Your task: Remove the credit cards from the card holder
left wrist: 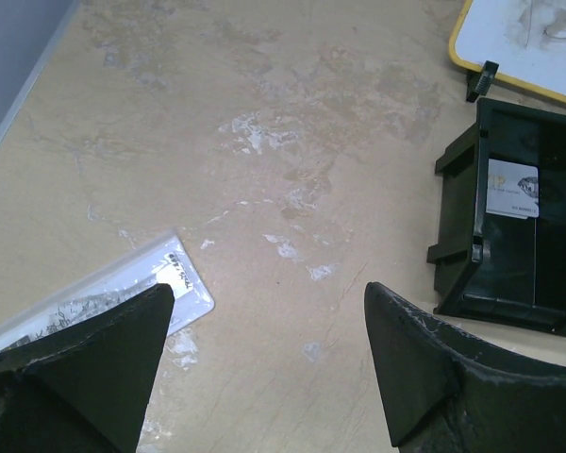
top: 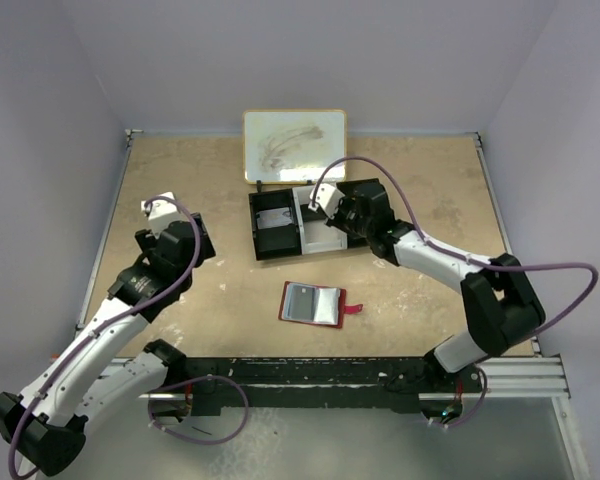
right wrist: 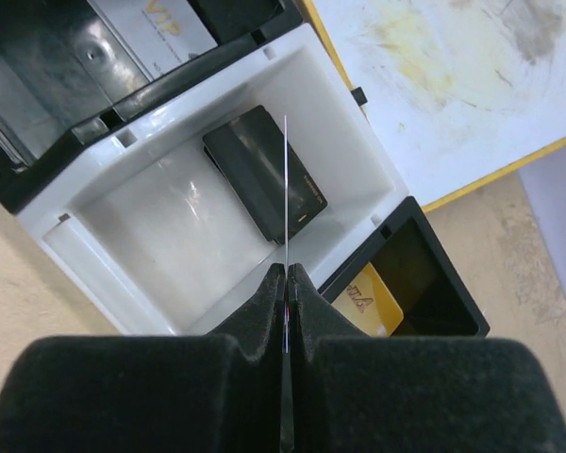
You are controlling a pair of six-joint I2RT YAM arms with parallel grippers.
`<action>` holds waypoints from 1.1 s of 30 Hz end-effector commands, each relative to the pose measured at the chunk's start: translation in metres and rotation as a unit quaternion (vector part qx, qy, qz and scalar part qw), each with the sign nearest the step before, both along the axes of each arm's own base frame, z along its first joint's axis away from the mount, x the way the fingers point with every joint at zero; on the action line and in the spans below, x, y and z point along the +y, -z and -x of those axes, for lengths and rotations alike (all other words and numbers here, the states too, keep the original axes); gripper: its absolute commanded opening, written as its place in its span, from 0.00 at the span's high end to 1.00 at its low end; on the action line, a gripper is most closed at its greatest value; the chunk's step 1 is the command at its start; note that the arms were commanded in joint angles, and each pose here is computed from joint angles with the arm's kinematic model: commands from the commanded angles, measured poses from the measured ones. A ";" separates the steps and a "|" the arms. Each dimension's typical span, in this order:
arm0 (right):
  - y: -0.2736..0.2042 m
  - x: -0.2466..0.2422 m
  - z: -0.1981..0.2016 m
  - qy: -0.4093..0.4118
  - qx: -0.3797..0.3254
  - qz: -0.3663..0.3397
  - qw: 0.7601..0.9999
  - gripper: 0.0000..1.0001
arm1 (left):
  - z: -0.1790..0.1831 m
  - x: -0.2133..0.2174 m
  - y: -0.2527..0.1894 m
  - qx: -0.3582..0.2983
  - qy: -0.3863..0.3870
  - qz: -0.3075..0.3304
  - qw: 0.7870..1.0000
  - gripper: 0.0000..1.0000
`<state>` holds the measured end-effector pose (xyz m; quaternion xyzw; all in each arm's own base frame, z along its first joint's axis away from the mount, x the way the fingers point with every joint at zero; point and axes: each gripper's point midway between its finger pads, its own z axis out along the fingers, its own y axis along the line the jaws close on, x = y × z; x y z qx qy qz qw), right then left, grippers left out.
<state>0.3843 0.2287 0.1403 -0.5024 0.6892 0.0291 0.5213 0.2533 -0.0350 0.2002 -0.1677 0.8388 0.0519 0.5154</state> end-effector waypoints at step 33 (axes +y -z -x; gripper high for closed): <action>0.059 0.007 -0.088 -0.025 -0.036 0.189 0.981 0.92 | -0.007 0.010 0.002 0.013 -0.023 -0.045 0.999 0.20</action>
